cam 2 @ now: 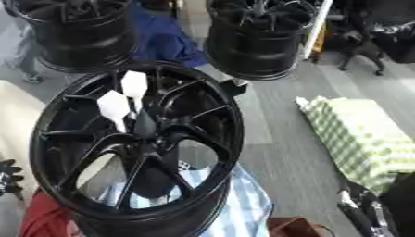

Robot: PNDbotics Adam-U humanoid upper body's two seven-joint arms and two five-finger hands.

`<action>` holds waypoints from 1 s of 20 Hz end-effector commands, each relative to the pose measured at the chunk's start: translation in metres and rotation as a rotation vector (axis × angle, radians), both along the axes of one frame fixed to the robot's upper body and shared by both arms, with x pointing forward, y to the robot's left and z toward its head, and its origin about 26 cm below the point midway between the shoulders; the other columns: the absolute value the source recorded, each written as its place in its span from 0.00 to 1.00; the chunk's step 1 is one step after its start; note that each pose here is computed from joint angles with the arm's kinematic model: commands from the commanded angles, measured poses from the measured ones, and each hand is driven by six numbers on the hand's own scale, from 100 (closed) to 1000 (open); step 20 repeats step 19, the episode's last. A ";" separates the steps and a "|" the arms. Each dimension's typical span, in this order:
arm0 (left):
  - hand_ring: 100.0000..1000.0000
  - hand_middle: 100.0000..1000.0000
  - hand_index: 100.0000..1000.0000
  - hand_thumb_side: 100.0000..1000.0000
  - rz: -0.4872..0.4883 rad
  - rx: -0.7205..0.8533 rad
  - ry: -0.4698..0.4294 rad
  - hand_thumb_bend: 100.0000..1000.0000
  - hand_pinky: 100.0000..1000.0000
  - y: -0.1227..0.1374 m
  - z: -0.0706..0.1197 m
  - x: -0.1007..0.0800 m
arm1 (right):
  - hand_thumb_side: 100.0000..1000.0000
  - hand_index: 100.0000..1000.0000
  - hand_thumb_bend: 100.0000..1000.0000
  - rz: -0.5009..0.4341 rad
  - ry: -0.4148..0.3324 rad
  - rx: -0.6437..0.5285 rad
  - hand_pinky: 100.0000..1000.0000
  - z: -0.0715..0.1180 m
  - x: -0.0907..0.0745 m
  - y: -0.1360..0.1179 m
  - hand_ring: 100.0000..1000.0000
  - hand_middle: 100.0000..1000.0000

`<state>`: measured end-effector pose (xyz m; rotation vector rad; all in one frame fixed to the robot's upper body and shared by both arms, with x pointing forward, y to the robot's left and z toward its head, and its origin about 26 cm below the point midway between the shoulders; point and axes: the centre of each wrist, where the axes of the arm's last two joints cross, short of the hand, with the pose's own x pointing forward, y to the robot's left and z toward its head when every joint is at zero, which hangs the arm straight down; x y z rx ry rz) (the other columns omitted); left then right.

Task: Pull the pin out of the wheel hub.

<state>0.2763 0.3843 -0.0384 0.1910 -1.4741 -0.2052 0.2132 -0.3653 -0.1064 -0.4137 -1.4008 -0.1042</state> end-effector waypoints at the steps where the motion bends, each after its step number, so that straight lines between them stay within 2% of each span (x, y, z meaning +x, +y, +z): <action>1: 0.68 0.65 0.82 0.48 -0.006 0.028 -0.025 0.00 0.61 0.007 0.011 0.005 | 0.39 0.80 0.00 -0.034 -0.031 -0.016 0.58 0.003 0.004 -0.001 0.49 0.54; 15: 0.67 0.65 0.82 0.48 -0.004 0.025 -0.030 0.00 0.61 0.007 0.013 0.005 | 0.40 0.80 0.00 -0.170 -0.035 -0.107 0.58 -0.002 0.009 0.027 0.49 0.53; 20: 0.68 0.65 0.82 0.48 0.000 0.026 -0.028 0.00 0.61 0.008 0.013 0.005 | 0.40 0.80 0.00 -0.180 -0.038 -0.117 0.58 -0.003 0.010 0.031 0.49 0.53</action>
